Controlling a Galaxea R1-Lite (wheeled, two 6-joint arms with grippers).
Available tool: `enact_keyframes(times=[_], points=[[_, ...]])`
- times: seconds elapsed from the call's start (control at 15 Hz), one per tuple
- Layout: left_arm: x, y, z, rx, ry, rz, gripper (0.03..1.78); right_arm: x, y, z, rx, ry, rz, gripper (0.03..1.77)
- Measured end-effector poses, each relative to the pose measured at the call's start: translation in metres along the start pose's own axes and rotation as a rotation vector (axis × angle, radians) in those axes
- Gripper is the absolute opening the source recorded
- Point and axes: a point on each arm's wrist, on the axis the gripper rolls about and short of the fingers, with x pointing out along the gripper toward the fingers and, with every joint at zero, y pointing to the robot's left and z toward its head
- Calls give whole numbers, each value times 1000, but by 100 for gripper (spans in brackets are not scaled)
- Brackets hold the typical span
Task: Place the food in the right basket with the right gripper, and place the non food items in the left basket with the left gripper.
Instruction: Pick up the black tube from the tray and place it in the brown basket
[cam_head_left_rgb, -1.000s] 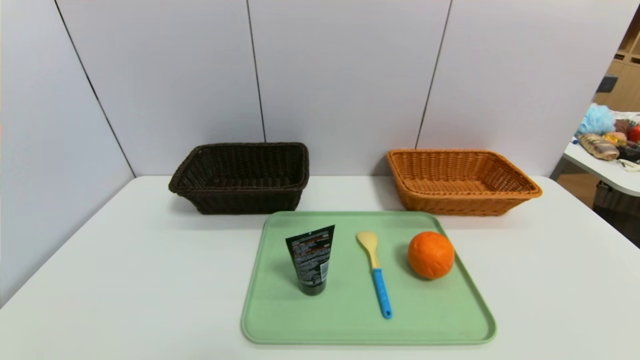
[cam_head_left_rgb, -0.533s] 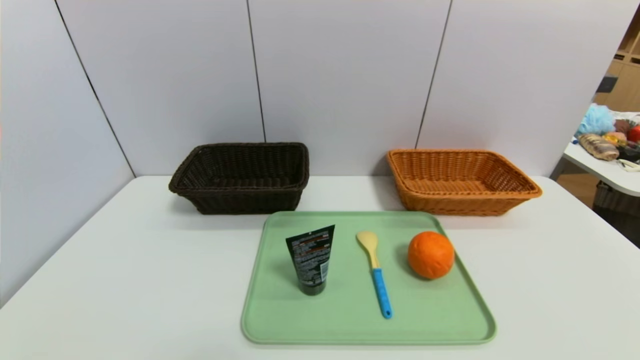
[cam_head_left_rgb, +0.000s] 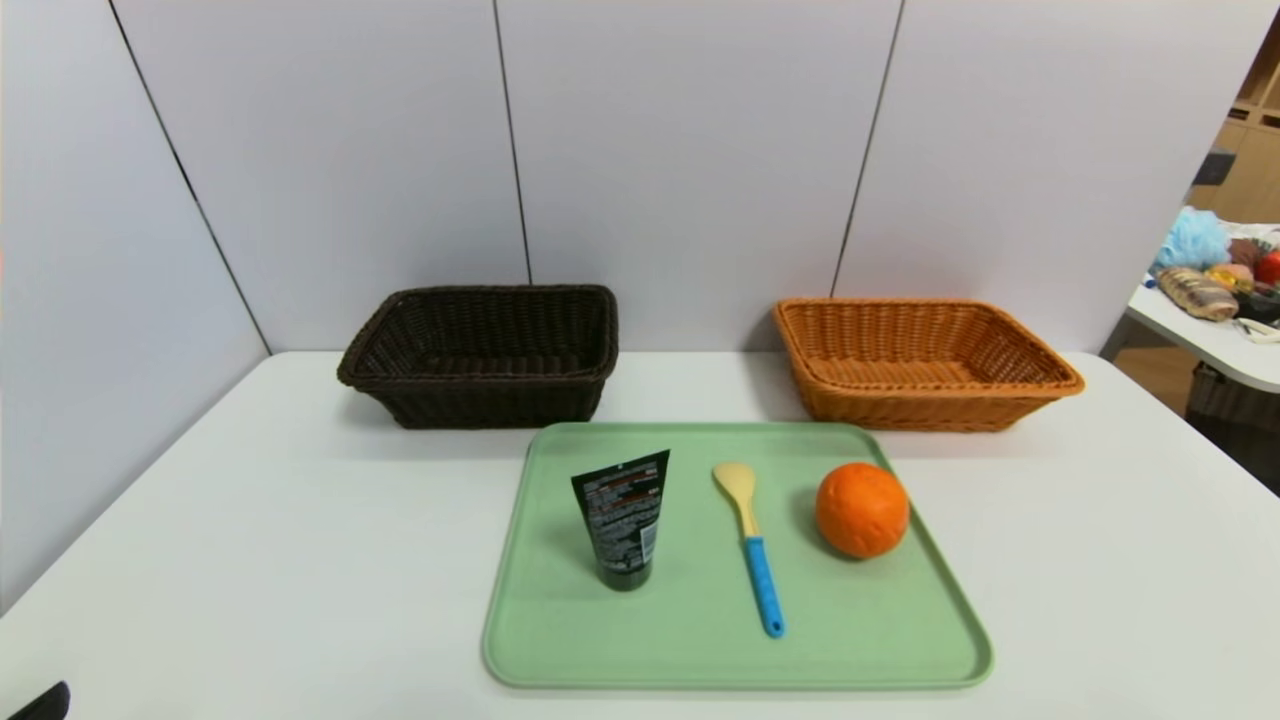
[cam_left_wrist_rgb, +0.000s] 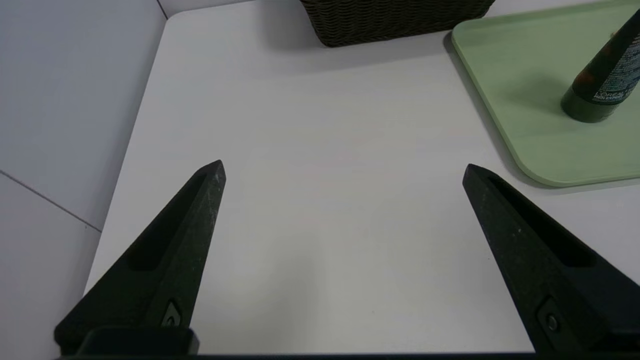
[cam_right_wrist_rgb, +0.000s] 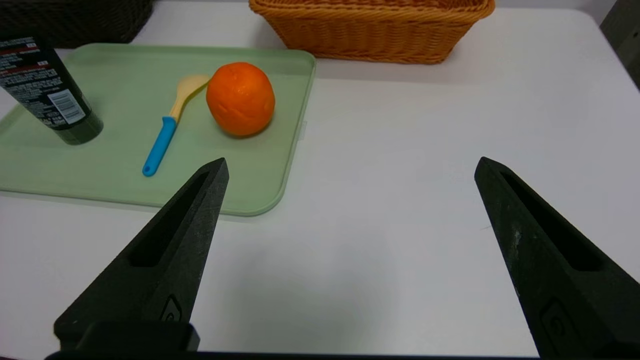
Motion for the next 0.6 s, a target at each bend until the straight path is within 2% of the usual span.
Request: enact_keyframes(times=[0.27,0.47,0.6], points=[[44,4,39,22,121,-93,169,37,-3,27,11,176,25,170],[81,5,57,16,142,-231,169,61,-4,37,18,285,49,170],[108,5,61,19,147,-276,169,76,-4,39,25,335,83,170]])
